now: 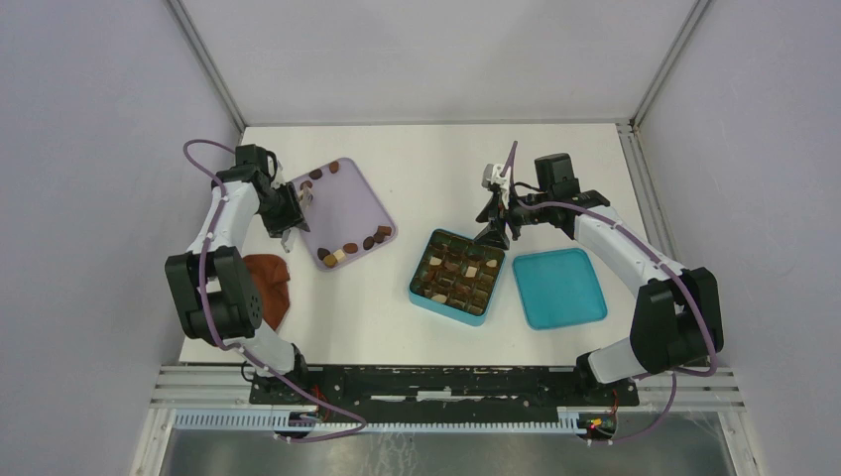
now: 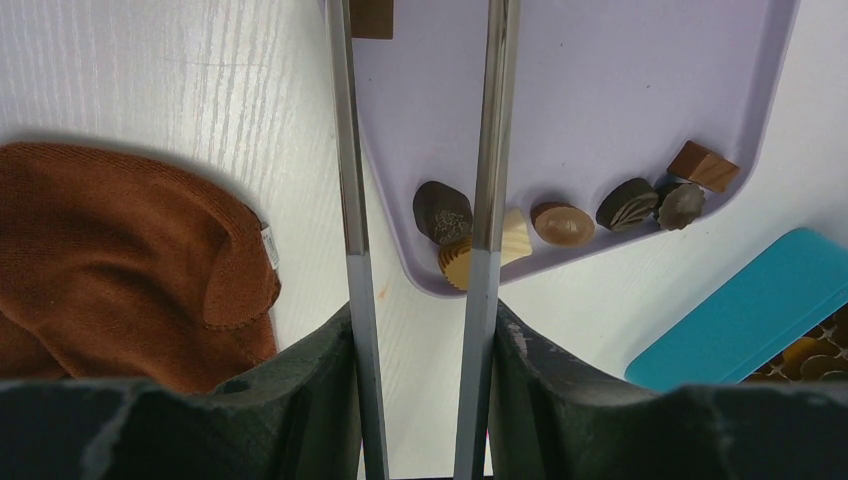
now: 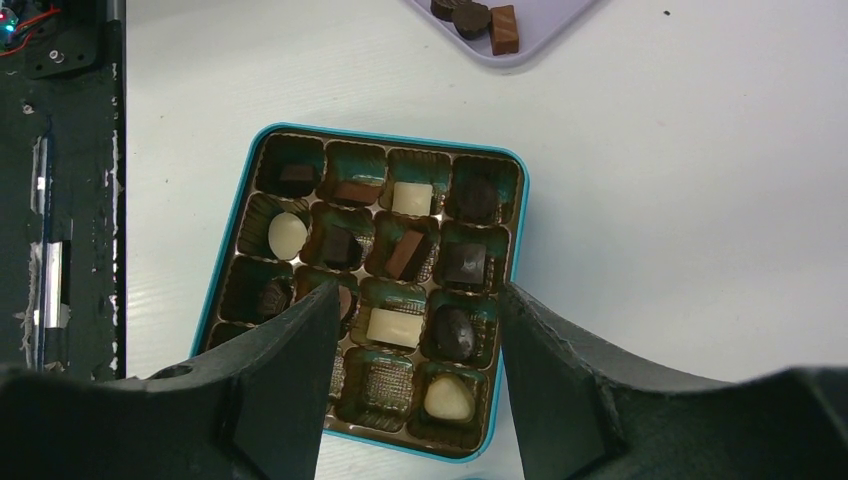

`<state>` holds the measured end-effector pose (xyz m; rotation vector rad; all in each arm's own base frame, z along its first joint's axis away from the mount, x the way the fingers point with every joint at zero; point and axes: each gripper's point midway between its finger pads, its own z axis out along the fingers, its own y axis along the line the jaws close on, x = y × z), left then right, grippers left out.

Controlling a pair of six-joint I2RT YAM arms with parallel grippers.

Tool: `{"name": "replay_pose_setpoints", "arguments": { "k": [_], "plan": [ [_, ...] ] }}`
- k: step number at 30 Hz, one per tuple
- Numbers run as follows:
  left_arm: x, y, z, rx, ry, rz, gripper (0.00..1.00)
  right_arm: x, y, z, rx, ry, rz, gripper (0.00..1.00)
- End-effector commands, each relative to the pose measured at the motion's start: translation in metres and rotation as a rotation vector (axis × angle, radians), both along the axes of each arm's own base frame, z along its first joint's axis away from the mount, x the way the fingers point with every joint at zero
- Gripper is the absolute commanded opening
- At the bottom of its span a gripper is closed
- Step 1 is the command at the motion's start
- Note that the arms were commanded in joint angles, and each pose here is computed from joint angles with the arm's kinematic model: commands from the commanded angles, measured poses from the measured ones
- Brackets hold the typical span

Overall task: Pack the chocolate
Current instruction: Pick up the fake chocolate from the plate.

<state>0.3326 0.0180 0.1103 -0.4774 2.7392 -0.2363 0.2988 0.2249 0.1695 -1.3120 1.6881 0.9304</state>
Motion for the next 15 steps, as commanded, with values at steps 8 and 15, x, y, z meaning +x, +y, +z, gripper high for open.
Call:
{"name": "replay_pose_setpoints", "arguments": {
  "k": [8,15],
  "plan": [
    [0.007,0.000,-0.001,-0.008,-0.009,-0.048,0.49,-0.003,0.001,0.003,0.019,-0.006,0.032,0.64],
    [0.004,-0.008,0.001,-0.044,-0.015,-0.065,0.47,-0.003,0.001,0.002,0.019,-0.005,0.035,0.64]
  ]
}}
